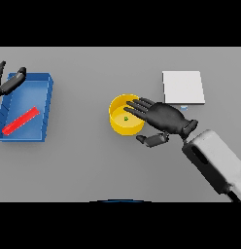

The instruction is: Pick up the red beaker and tilt it to pour out 1 green nut into yellow bowl. Pick up the yellow bowl and place it on the metallic measuring scale.

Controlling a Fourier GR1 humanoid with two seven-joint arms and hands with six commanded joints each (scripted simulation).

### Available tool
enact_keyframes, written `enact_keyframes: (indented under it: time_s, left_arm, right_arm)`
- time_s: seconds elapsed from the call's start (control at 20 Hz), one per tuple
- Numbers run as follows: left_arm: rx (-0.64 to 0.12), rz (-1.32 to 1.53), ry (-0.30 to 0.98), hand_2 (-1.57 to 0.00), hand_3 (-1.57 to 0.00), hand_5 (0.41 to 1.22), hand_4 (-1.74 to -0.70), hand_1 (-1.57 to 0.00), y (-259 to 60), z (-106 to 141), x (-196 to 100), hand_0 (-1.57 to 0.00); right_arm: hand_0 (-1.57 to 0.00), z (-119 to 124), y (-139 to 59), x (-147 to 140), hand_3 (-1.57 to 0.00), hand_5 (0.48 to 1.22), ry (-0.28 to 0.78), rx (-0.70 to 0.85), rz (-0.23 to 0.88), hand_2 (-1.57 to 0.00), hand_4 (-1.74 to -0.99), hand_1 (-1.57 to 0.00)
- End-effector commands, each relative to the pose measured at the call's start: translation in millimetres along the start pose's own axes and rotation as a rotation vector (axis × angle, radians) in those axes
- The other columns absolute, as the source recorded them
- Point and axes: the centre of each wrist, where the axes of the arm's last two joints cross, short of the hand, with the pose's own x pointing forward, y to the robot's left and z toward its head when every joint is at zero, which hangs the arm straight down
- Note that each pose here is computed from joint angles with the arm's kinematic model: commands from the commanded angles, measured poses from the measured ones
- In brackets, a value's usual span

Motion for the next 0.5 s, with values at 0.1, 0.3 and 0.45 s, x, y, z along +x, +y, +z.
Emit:
enact_keyframes:
  time_s: [0.1, 0.3, 0.45]
  left_arm:
    - [-0.007, 0.005, 0.005, 0.0, 0.0, 0.687, -0.72, 0.0, -2, 2, 0, 0.0]
    - [0.0, 0.016, -0.005, 0.0, 0.0, 0.687, -0.72, 0.0, 5, 4, -3, 0.0]
    - [0.001, 0.021, -0.001, 0.0, 0.0, 0.687, -0.72, 0.0, 3, 1, -4, 0.0]
  right_arm:
    - [0.0, -21, 3.7, 6, 0.0, 0.704, -0.036, 0.105, 0.061, 0.0, -1.215, 0.0]
    - [0.0, -41, -0.7, 3, 0.0, 0.703, -0.019, 0.211, 0.15, 0.0, -1.224, 0.0]
    - [0.0, -50, -1.7, 0, 0.0, 0.705, -0.014, 0.269, 0.183, 0.0, -1.239, 0.0]
